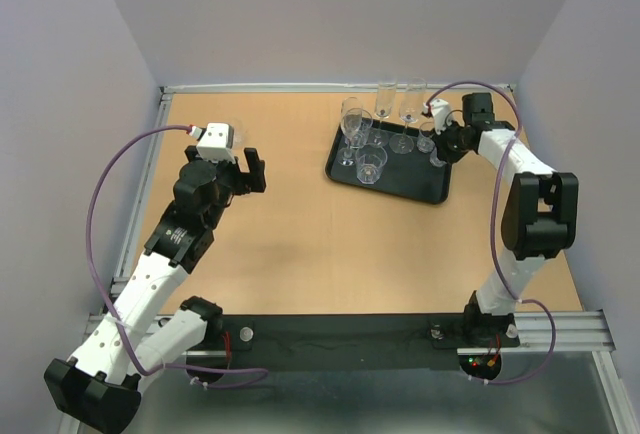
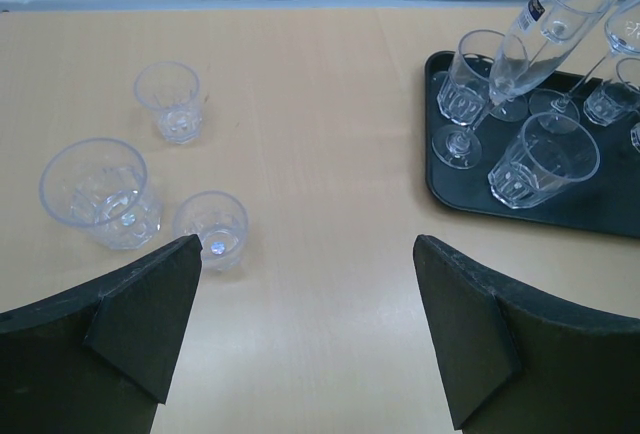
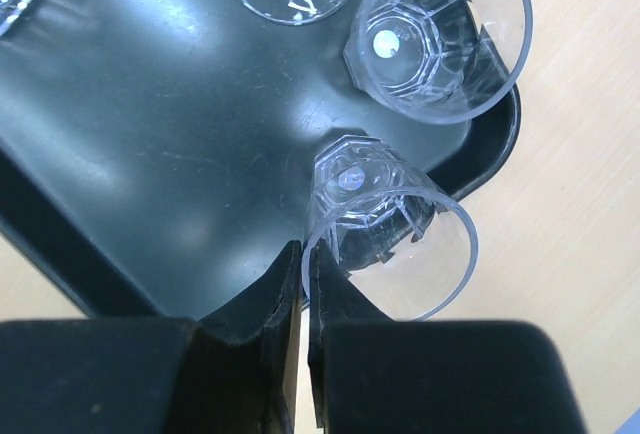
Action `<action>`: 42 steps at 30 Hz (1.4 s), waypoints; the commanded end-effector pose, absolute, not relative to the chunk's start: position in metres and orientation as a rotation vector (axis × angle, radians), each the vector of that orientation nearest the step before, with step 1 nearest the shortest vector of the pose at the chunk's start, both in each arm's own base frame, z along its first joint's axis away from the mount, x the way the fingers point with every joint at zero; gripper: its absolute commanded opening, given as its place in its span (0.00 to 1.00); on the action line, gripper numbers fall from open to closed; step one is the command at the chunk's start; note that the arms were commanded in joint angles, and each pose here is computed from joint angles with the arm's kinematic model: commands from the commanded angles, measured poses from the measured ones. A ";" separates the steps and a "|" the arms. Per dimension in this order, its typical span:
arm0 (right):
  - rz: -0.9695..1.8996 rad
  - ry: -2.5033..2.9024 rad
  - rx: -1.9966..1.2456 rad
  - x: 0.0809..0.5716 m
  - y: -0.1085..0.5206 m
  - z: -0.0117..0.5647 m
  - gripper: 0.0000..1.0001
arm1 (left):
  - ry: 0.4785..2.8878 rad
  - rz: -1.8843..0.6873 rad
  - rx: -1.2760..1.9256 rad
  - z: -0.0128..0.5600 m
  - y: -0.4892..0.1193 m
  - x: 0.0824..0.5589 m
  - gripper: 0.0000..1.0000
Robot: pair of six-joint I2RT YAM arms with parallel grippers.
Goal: Place the glasses into the tray
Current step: Place the glass into the tray
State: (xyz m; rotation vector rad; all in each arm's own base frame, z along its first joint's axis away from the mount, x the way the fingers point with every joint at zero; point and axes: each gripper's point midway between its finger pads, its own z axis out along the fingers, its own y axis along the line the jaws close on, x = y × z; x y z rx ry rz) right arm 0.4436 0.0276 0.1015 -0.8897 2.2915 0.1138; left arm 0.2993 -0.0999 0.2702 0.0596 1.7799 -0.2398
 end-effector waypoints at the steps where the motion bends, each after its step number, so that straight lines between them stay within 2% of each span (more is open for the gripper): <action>1: 0.049 2.212 -0.870 0.473 0.026 0.123 0.06 | 1.744 -0.225 0.051 0.277 -0.096 0.302 0.99; 6: 0.046 2.230 -0.858 0.481 0.024 0.116 0.07 | 1.747 -0.221 0.049 0.276 -0.096 0.303 0.99; 10: 0.049 2.234 -0.851 0.482 0.024 0.114 0.14 | 1.745 -0.221 0.050 0.276 -0.096 0.303 0.99; 16: 0.051 2.236 -0.848 0.481 0.025 0.113 0.31 | 1.745 -0.225 0.051 0.276 -0.096 0.303 0.99; 24: 0.050 2.214 -0.835 0.480 0.026 0.125 0.39 | 1.744 -0.224 0.049 0.277 -0.095 0.303 0.99; 28: 0.052 2.174 -0.824 0.475 0.028 0.145 0.50 | 1.741 -0.224 0.047 0.278 -0.095 0.302 0.99; 30: 0.042 2.144 -0.817 0.471 0.029 0.160 0.57 | 1.739 -0.224 0.047 0.278 -0.094 0.302 0.99; 35: 0.030 2.124 -0.811 0.449 0.028 0.172 0.66 | 1.737 -0.227 0.047 0.279 -0.094 0.302 0.99; 42: -0.014 2.092 -0.784 0.408 0.024 0.192 0.70 | 1.734 -0.229 0.048 0.280 -0.095 0.301 0.99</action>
